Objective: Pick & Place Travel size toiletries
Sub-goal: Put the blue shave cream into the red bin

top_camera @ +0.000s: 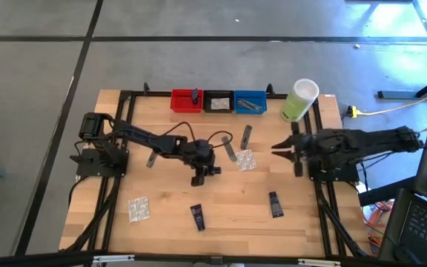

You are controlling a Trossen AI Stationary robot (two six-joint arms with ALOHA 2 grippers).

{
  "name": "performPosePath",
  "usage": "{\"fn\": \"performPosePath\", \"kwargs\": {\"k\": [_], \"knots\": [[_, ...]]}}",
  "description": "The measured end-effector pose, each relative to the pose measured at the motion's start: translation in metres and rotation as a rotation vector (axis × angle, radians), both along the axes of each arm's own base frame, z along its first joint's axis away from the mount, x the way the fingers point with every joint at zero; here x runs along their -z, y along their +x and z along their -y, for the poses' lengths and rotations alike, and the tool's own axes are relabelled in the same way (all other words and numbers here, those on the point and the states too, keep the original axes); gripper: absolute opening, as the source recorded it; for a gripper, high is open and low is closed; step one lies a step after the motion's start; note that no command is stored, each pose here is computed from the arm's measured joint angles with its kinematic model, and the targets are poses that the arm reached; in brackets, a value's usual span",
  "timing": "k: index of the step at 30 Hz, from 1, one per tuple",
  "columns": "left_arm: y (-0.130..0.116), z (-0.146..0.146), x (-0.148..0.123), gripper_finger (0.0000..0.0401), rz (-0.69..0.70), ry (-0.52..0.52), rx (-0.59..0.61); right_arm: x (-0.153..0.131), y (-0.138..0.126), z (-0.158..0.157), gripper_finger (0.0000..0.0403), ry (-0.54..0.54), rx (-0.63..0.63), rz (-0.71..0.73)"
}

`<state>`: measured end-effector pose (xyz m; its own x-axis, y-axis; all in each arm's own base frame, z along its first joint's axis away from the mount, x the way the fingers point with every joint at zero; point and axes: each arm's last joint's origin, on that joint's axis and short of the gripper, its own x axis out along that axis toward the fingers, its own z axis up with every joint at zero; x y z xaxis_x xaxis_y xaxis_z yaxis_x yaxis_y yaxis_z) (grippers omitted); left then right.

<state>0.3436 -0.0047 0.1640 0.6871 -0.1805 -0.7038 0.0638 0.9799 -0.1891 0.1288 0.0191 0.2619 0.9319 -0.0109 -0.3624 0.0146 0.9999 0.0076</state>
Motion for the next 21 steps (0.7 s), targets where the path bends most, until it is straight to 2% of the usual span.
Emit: {"fn": "performPosePath", "kwargs": {"k": [8,13,21], "knots": [[0.013,0.005,-0.022,0.0141,0.051,-0.199,0.077,0.012,0.031,-0.021,0.0096,-0.081,-0.083,-0.039],[0.017,0.006,-0.031,0.0141,0.055,-0.282,0.069,0.019,0.045,-0.040,0.0078,-0.204,-0.113,-0.035],[0.024,0.005,-0.045,0.0141,0.094,-0.468,0.120,0.030,0.065,-0.067,0.0050,-0.320,-0.191,0.019]]}}
